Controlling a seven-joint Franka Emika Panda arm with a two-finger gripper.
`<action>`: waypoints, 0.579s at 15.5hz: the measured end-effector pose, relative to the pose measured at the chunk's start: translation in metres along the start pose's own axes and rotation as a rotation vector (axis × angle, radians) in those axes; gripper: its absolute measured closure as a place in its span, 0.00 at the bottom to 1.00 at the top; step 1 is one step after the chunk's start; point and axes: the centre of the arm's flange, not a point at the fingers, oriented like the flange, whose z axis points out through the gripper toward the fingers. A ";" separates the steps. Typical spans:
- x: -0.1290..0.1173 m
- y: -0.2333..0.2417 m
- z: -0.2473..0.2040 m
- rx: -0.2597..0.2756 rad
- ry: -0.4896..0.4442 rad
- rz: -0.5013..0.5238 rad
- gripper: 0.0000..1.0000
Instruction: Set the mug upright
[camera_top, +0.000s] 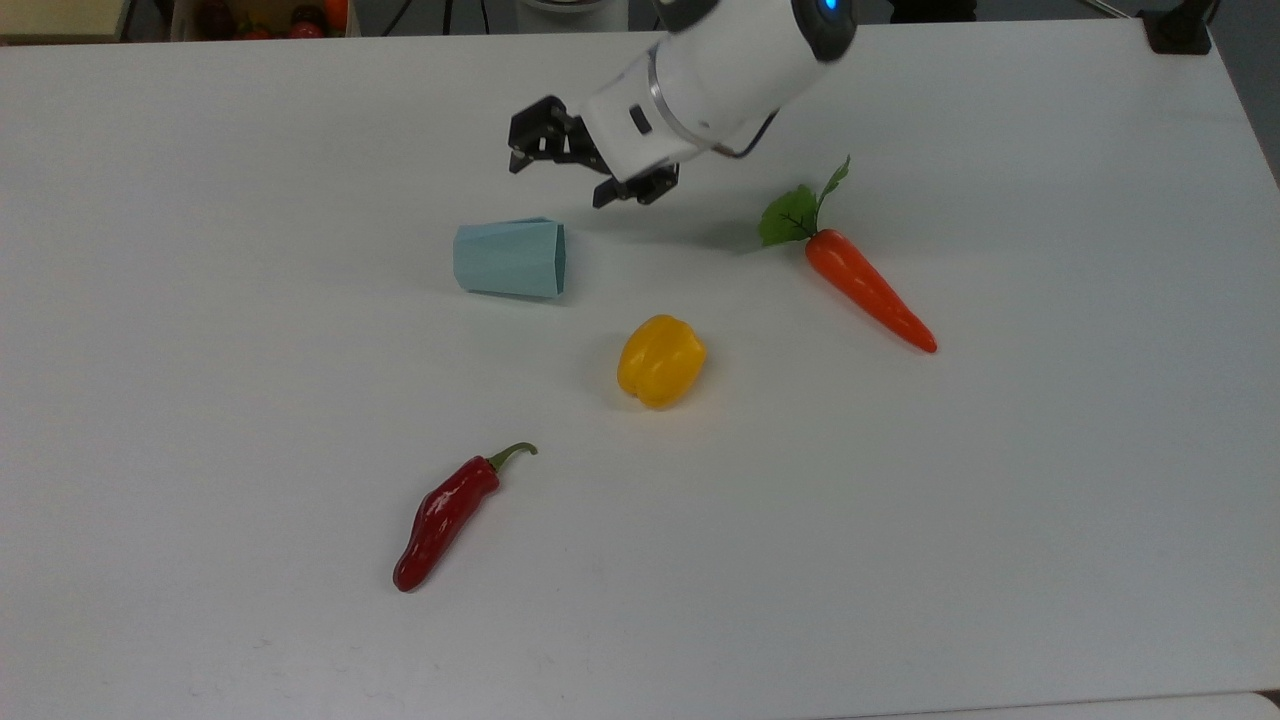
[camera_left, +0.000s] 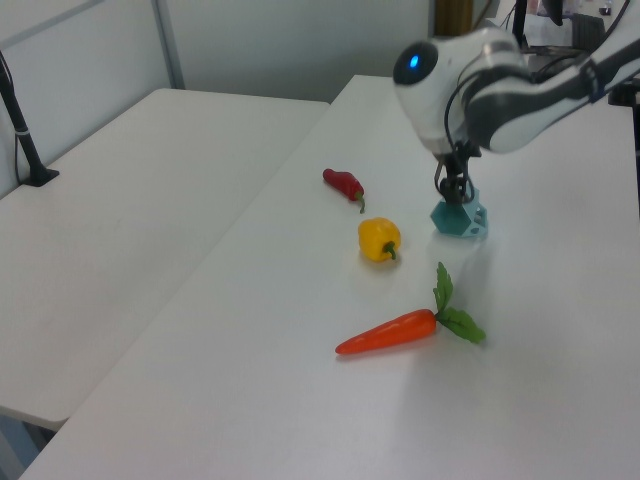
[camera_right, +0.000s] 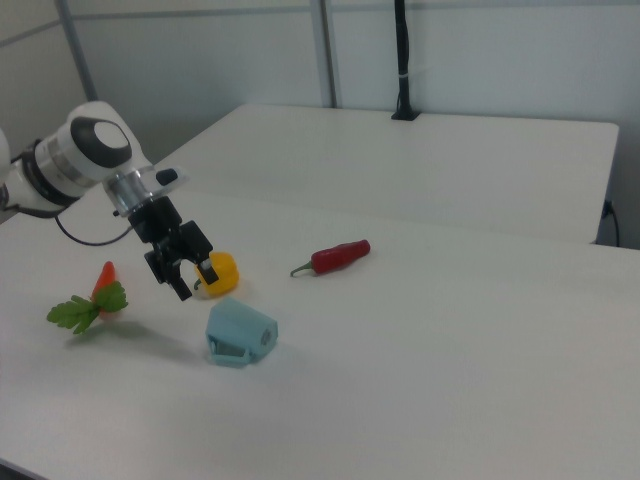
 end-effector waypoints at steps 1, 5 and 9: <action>0.003 -0.011 0.009 -0.028 -0.004 0.004 0.00; 0.014 -0.047 0.046 -0.175 0.023 0.049 0.00; 0.024 -0.071 0.091 -0.328 0.058 0.104 0.03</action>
